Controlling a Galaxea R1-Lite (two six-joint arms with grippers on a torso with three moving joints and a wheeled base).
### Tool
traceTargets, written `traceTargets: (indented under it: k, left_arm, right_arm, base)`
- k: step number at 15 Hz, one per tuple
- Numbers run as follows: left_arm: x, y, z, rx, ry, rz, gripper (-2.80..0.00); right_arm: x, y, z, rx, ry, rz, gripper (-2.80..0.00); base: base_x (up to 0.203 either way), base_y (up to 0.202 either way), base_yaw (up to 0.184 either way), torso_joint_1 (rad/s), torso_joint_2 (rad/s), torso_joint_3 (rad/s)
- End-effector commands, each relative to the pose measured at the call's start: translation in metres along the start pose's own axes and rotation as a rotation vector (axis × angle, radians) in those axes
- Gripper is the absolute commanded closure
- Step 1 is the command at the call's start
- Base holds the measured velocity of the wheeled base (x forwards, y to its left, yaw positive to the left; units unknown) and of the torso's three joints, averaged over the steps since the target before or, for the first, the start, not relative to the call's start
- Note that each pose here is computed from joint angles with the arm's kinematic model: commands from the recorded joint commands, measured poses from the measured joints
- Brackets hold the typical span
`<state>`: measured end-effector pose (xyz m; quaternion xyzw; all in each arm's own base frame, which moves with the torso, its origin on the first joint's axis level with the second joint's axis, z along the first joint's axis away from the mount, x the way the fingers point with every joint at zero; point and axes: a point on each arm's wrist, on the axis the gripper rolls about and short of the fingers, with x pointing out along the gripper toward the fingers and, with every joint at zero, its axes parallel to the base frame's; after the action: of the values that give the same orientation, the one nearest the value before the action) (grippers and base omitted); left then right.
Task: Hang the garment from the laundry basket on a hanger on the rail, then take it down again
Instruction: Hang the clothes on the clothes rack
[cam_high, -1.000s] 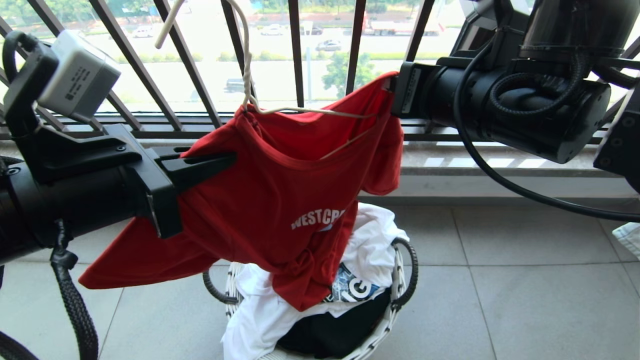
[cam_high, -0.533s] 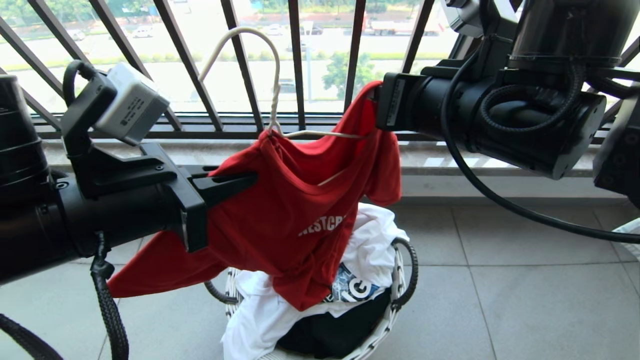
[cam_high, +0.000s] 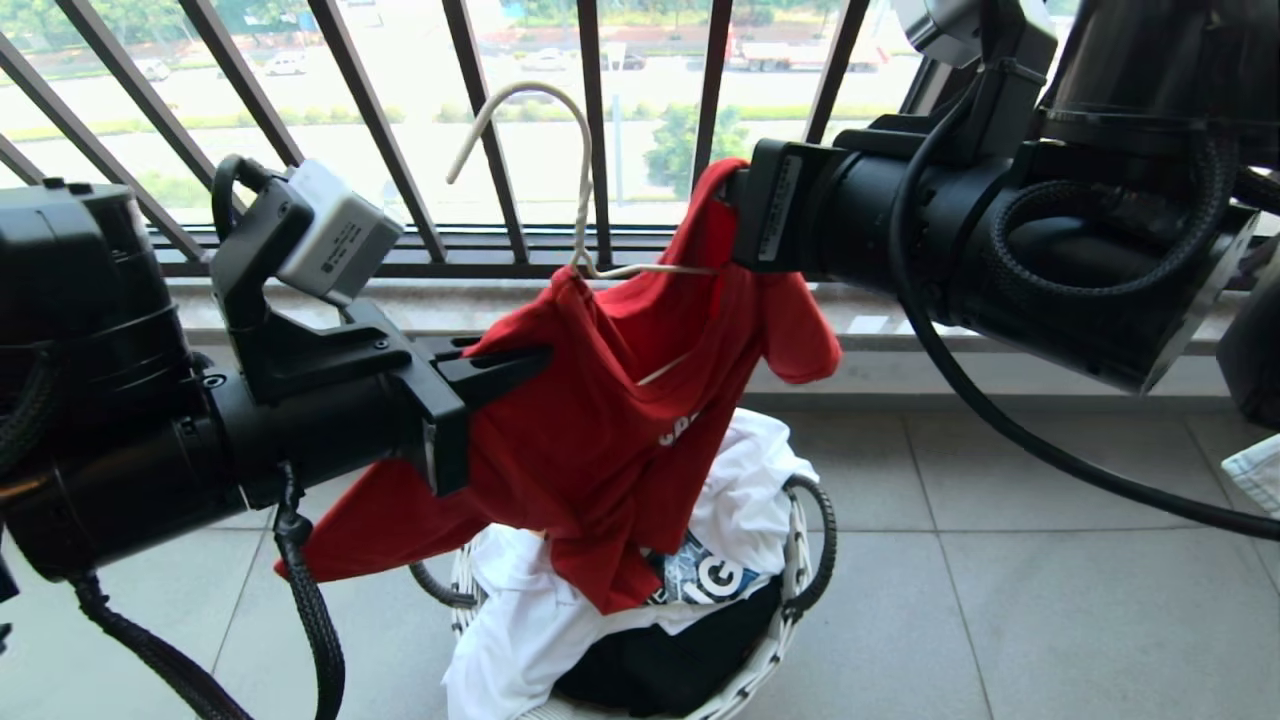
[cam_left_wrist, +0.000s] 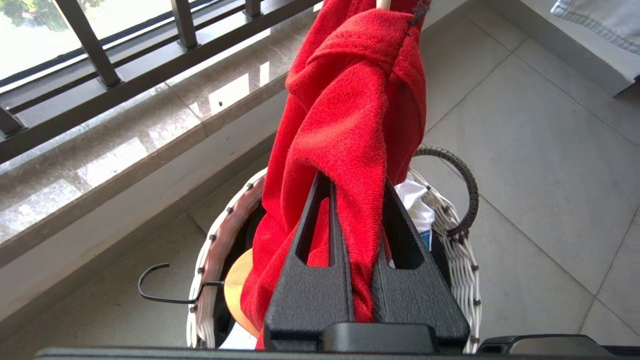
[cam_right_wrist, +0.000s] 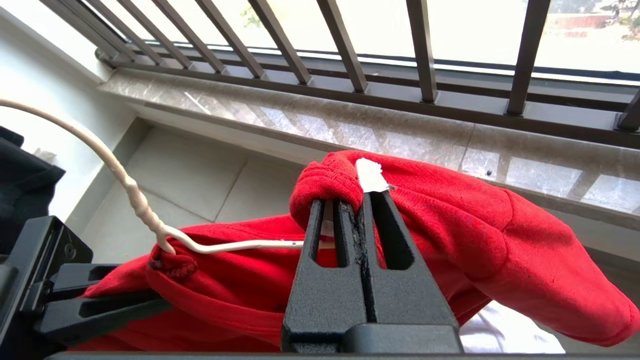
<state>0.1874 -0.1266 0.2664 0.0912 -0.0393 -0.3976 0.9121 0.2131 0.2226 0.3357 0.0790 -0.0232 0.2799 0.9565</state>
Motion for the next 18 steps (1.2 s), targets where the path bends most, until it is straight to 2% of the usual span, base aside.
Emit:
traceTargets:
  k: [1,3,5,10,11,14,18]
  left_arm:
    - [0.014,-0.002,-0.009,-0.008,0.013,-0.015,0.00]
    - [0.022,0.000,-0.008,-0.026,-0.042,-0.001,0.00]
    - [0.027,0.000,-0.012,-0.034,-0.034,0.004,0.00]
    - [0.034,-0.001,-0.018,-0.044,-0.013,-0.001,0.00]
    - [0.036,-0.001,-0.019,-0.046,-0.018,-0.002,0.00]
    - [0.045,0.000,-0.020,-0.049,-0.055,0.066,0.00]
    - [0.046,-0.002,-0.018,-0.079,-0.068,0.062,0.00]
  right_arm:
    - [-0.006,0.006,-0.002,-0.001,0.005,0.024,0.00]
    - [-0.012,0.010,-0.002,-0.003,0.009,0.042,0.00]
    - [-0.019,0.014,-0.002,-0.006,0.011,0.063,0.00]
    - [-0.027,0.021,-0.007,-0.060,-0.058,0.101,0.00]
    - [-0.029,0.022,-0.008,-0.075,-0.067,0.108,0.00]
    - [-0.032,0.025,-0.013,-0.109,-0.057,0.120,0.00]
    - [-0.030,0.025,-0.014,-0.113,-0.054,0.117,0.00]
  base:
    - [0.000,0.000,0.000,0.000,0.00,0.000]
    - [0.000,0.000,0.000,0.000,0.00,0.000]
    - [0.000,0.000,0.000,0.000,0.00,0.000]
    - [0.000,0.000,0.000,0.000,0.00,0.000]
    - [0.000,0.000,0.000,0.000,0.00,0.000]
    - [0.000,0.000,0.000,0.000,0.00,0.000]
    - [0.000,0.000,0.000,0.000,0.00,0.000]
